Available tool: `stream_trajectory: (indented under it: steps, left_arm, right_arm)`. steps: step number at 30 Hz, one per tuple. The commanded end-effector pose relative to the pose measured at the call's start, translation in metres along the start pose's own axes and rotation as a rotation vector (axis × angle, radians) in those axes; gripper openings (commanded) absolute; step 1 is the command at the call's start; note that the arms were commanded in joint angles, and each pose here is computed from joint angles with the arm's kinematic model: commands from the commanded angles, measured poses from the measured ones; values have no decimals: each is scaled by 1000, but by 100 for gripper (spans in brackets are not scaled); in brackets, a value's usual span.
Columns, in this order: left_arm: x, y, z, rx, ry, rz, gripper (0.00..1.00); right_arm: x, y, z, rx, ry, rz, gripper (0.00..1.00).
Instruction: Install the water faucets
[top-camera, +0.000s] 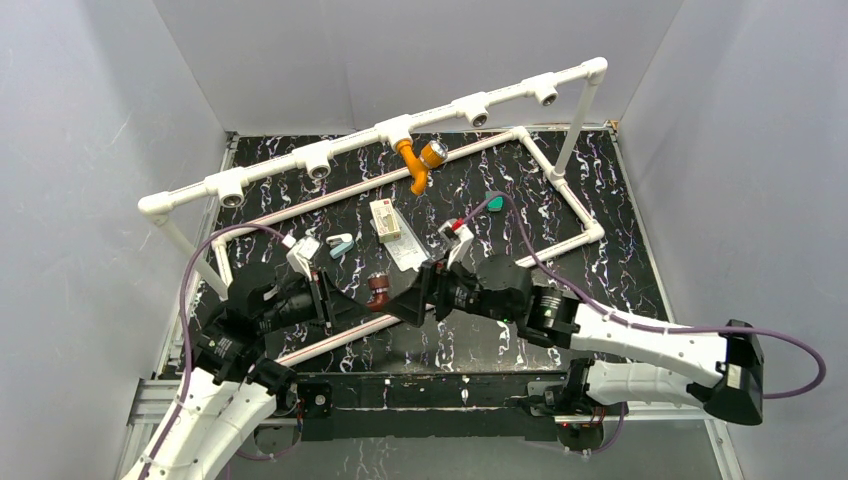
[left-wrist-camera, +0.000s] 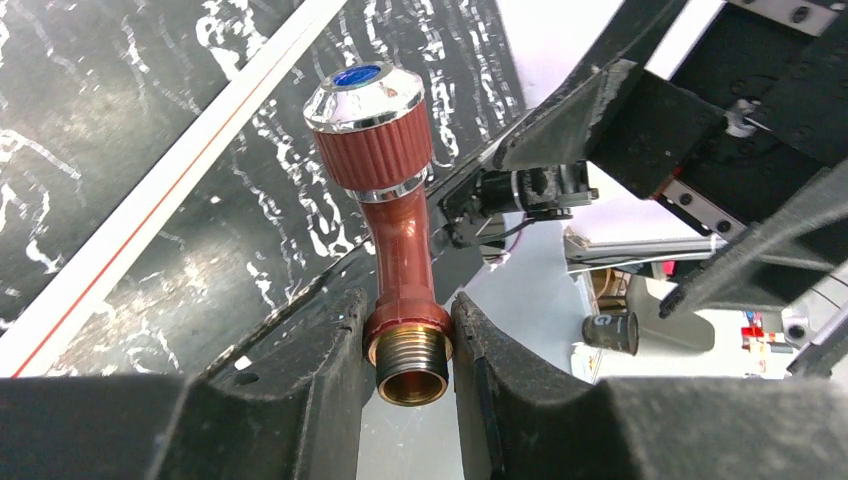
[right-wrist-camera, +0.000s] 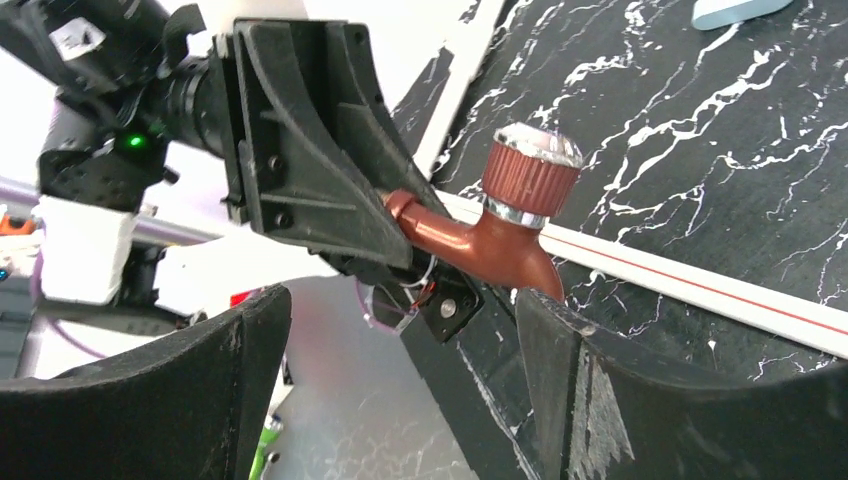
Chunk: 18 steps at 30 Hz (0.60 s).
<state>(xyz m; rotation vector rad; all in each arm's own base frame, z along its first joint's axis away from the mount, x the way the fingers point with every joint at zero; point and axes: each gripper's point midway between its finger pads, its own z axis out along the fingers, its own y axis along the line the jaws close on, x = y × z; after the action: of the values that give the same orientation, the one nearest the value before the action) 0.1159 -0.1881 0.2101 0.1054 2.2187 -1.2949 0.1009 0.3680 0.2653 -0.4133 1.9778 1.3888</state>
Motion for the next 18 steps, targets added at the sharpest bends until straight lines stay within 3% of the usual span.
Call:
stream_trajectory:
  steps: [1,8,18]
  left_arm:
    - [-15,-47,-14,173,-39,73,0]
    - [-23,-84,-28,348,-96,104,0]
    - [-26,-112,-43,477,-129,174,0]
  right_arm:
    - [-1,23,-25,-166,49,-44,90]
    - [-12,62,-41,-401,60,-33,91]
    - [-29,80,-54,-481,5,-48,91]
